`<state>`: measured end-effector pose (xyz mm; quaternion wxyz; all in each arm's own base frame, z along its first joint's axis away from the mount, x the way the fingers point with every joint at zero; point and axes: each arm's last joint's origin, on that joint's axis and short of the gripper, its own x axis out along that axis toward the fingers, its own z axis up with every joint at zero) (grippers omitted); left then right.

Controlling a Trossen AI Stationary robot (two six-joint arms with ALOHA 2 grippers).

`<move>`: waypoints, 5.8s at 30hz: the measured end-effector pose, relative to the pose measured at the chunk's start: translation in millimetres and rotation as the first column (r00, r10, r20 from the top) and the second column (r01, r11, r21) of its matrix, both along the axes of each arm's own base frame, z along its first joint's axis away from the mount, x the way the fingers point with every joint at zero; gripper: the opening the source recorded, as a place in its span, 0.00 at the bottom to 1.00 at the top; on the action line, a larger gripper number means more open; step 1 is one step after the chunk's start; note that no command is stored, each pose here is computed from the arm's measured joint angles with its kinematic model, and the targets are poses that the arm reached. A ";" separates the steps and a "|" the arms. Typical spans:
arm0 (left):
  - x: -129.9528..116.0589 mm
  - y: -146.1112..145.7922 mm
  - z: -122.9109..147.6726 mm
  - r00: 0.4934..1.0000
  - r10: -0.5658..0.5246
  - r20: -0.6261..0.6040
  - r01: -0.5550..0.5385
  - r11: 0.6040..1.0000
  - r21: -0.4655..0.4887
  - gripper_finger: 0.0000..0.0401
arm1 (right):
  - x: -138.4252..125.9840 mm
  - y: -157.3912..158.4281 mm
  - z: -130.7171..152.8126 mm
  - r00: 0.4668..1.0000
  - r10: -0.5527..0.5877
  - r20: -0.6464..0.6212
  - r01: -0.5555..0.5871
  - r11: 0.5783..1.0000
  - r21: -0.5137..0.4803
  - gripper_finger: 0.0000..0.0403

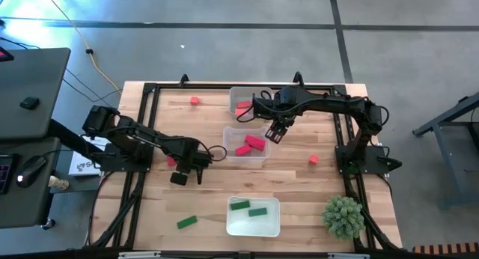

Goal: Sort & place blocks by color
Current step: Put the green block into the white bin

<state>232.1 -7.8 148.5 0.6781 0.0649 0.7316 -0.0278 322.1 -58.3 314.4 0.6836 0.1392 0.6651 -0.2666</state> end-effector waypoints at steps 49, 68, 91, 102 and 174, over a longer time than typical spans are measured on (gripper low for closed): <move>57.4 63.6 159.4 0.804 -0.092 0.588 -0.176 0.907 0.383 0.19 | 55.9 -2.6 64.6 0.680 -0.206 0.704 0.068 0.973 0.220 0.47; 66.5 70.2 169.5 0.747 -0.191 0.637 -0.188 0.858 0.479 0.19 | 57.0 -2.0 65.5 0.643 -0.309 0.701 0.142 0.947 0.287 0.47; 72.1 71.8 175.9 0.720 -0.293 0.629 -0.156 0.815 0.558 0.22 | 54.0 -2.9 62.8 0.656 -0.339 0.675 0.203 0.940 0.274 0.08; 73.3 73.9 174.5 0.722 -0.266 0.638 -0.192 0.810 0.555 0.34 | 52.1 1.5 60.6 0.684 -0.325 0.652 0.199 0.944 0.262 0.08; 47.8 -39.9 150.1 0.634 0.410 0.655 -0.500 0.864 -0.057 0.47 | 61.8 270.0 -58.3 0.780 0.504 0.372 -0.569 0.818 0.085 0.09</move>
